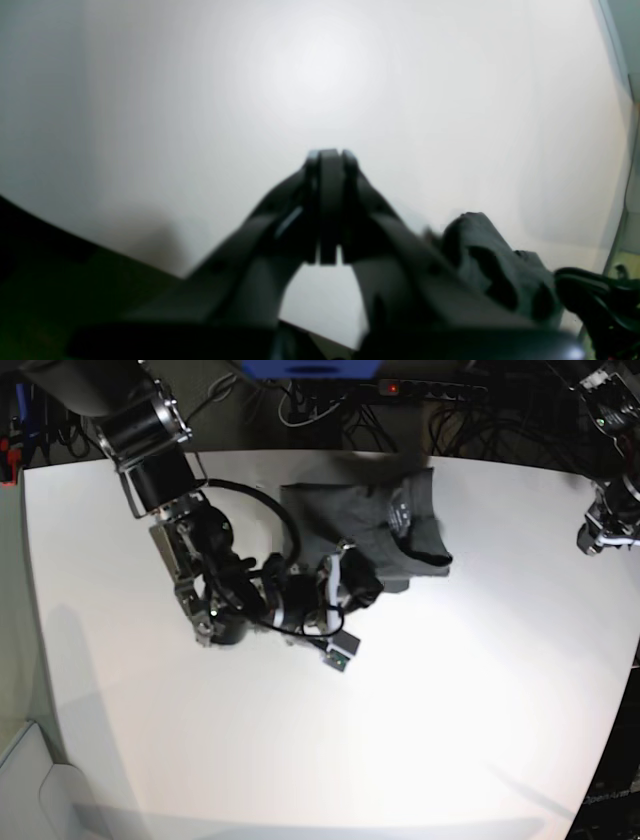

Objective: Layout the t-shirt on the table in an organized manner, then fold the t-shirt properly
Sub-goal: 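Press the folded t-shirt flat with the right gripper, left arm withdrawing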

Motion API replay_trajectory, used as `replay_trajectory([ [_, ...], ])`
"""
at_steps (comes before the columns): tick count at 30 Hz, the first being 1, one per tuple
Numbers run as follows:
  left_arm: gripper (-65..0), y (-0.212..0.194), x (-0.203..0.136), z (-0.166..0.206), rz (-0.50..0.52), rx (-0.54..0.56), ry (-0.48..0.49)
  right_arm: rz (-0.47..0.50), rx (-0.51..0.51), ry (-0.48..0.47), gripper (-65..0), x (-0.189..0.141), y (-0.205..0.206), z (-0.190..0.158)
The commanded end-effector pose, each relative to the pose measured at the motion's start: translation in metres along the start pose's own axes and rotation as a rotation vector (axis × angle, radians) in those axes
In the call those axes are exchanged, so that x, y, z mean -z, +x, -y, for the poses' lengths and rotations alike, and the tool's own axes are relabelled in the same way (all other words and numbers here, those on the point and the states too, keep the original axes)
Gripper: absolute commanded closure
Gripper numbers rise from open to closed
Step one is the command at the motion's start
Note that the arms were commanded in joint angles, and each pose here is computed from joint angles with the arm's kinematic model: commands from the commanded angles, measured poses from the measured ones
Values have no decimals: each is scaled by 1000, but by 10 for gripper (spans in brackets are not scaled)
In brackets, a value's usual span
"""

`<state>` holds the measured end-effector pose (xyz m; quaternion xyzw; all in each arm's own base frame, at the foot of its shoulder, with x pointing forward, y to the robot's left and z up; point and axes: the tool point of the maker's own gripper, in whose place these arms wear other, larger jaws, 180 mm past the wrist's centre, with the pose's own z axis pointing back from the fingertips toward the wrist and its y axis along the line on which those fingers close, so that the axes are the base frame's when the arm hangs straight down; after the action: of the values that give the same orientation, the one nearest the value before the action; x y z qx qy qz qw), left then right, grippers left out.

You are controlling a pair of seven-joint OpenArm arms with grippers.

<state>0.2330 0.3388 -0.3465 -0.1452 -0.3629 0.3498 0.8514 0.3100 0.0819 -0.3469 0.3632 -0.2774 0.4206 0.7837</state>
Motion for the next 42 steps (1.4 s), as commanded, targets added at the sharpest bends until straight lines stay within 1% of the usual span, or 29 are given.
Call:
replay_trajectory([
  [1, -2, 15, -4, 6, 40, 19, -17, 69, -39, -13, -41, -13, 27, 3],
  [4, -2, 15, -4, 6, 40, 19, -17, 79, -41, -51, -41, -28, 29, 9],
  [6, -2, 15, -4, 6, 43, 19, -18, 79, -37, -63, -41, -31, 29, 13],
  [9, -2, 15, -4, 7, 42, 17, -20, 53, -7, -57, -42, -28, 14, 13],
  [12, -2, 9, -1, 8, 35, 2, -27, 46, 1, -51, -43, -25, 9, 11],
  [14, -2, 10, 0, 13, 40, -1, -39, 43, 5, -49, -59, -25, 7, 10],
  [15, -2, 10, 1, 15, 37, -4, -46, 44, 3, -49, -79, -25, 7, 9],
  [17, -2, 10, 4, 21, 34, -2, -58, 44, 2, -49, -143, -25, 7, 9],
  [20, -2, 3, 9, 30, 12, 11, -77, 40, 7, -48, -286, -24, 5, 9],
  [23, -2, -1, 11, 30, 6, 9, -78, 44, 8, -45, -422, -23, 6, 8],
  [25, -2, -2, 11, 30, 5, 6, -78, 60, 9, -33, -477, -19, 12, 4],
  [26, -2, -2, 11, 29, 5, 6, -76, 66, 8, -28, -490, -18, 14, 2],
  [29, -2, -2, 10, 28, 5, 5, -74, 61, 51, 2, -487, -5, 12, -1],
  [31, -2, -1, 10, 27, 3, 8, -71, 67, 109, 29, -465, 9, 6, -2],
  [33, -2, 0, 9, 27, 6, 9, -71, 82, 146, 36, -431, 15, 5, 2],
  [35, -2, 0, 9, 27, 6, 11, -70, 79, 168, 41, -382, 19, 1, 4],
  [40, -2, 1, 9, 26, 11, 10, -68, 79, 170, 37, -271, 18, 0, 6],
  [42, -2, 1, 10, 28, 12, 11, -71, 76, 169, 35, -217, 17, -1, 7],
])
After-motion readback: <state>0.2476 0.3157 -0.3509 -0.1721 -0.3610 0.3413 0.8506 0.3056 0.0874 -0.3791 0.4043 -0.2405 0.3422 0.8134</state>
